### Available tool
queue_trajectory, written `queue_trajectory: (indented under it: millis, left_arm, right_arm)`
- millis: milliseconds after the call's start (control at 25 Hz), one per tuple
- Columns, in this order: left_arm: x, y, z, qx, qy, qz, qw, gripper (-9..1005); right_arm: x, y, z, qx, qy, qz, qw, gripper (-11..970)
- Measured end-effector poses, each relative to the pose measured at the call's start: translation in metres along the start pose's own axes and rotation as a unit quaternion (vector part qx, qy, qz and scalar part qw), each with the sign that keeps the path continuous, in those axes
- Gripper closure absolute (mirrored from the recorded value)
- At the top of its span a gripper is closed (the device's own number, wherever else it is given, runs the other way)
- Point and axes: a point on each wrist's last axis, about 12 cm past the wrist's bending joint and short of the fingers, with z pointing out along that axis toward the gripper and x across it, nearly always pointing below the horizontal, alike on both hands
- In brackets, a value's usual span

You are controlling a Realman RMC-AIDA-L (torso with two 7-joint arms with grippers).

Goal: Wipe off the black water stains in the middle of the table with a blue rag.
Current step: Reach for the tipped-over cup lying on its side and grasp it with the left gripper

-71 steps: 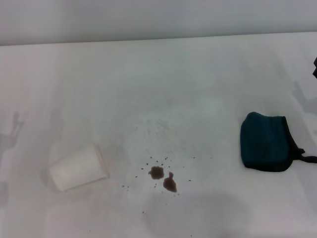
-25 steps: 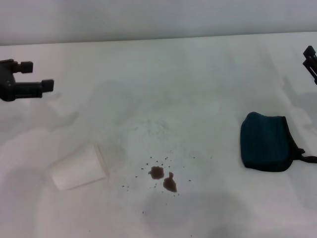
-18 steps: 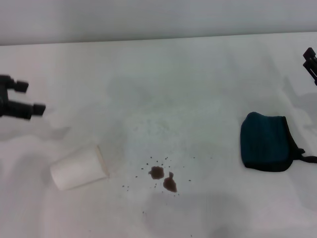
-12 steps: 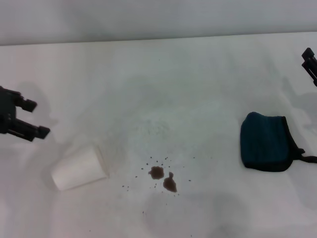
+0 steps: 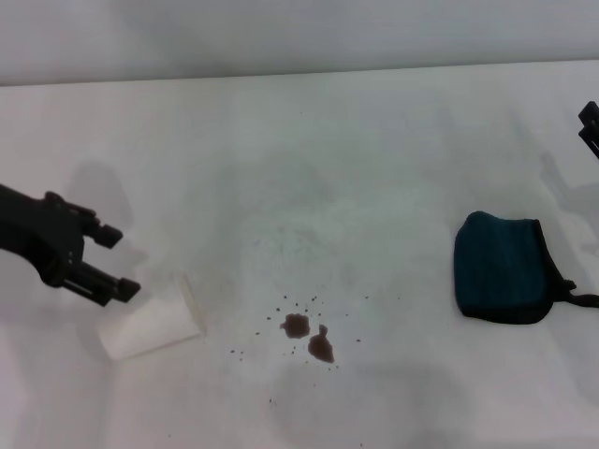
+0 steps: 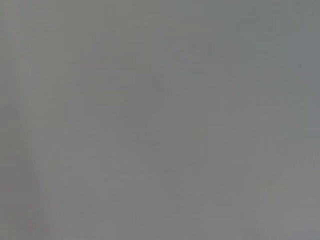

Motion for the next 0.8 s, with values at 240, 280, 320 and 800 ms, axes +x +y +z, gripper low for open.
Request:
queue_trajectory:
  millis: [240, 280, 320, 800]
  left_arm:
    - [0.009, -0.002, 0.016, 0.017, 0.016, -0.014, 1.0, 120]
    - [0.01, -0.001, 0.018, 0.017, 0.019, -0.015, 1.0, 120]
    - [0.012, -0.001, 0.021, 0.018, 0.023, -0.015, 0.999, 120]
    - [0.014, 0.0, 0.044, 0.025, 0.038, 0.001, 0.999, 119]
  right_arm:
    - [-0.001, -0.001, 0.0, 0.0, -0.001, -0.001, 1.0, 84]
    - [-0.001, -0.001, 0.0, 0.0, -0.001, -0.001, 1.0, 84]
    - [-0.001, 0.0, 0.0, -0.001, -0.001, -0.001, 1.0, 84]
    - [-0.001, 0.001, -0.002, -0.005, -0.007, 0.001, 1.0, 83]
